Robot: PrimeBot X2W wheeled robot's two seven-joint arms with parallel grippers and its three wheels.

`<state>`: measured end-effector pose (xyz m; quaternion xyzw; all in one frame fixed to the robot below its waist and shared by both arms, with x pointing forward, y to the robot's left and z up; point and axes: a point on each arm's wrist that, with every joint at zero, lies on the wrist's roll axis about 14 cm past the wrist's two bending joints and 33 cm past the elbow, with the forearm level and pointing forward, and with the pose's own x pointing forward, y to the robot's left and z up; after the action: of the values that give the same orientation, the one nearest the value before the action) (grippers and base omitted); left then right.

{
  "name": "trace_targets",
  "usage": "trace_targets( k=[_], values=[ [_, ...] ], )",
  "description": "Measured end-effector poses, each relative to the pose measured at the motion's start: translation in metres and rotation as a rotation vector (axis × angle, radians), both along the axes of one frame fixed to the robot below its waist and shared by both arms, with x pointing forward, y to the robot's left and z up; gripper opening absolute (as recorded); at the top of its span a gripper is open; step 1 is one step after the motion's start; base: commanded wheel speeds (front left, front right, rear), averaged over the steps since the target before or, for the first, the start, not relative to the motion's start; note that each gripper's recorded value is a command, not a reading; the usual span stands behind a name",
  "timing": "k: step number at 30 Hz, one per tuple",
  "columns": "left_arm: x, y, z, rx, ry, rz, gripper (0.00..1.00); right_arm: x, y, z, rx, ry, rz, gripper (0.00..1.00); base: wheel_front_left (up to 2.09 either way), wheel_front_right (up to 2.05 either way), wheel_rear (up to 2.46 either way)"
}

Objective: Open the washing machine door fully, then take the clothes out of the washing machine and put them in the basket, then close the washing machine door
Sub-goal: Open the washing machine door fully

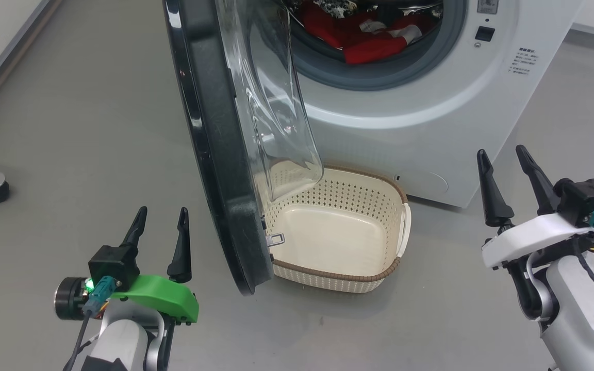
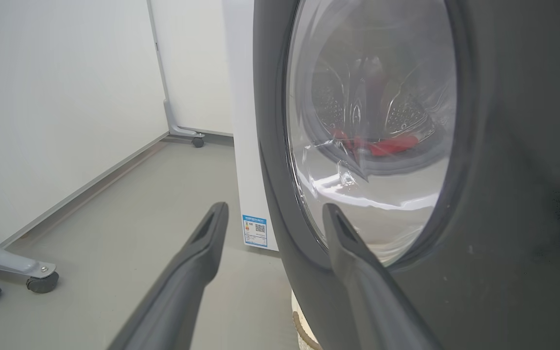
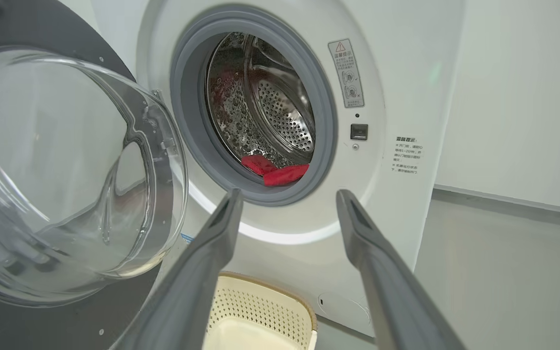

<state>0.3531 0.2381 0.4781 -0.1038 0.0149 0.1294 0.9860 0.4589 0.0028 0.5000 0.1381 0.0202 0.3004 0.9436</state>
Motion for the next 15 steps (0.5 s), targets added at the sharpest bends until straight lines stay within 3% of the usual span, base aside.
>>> trace_targets(
  k=[7, 15],
  values=[
    [0.000, 0.000, -0.001, -0.001, 0.003, 0.001, 1.00, 0.006, -0.003, 0.013, -0.039, -0.072, -0.073, 1.00, 0.00, 0.00, 0.00],
    [-0.001, 0.000, -0.002, -0.001, 0.005, 0.001, 1.00, -0.002, -0.003, 0.001, -0.062, -0.051, -0.098, 1.00, 0.00, 0.00, 0.00]
  ],
)
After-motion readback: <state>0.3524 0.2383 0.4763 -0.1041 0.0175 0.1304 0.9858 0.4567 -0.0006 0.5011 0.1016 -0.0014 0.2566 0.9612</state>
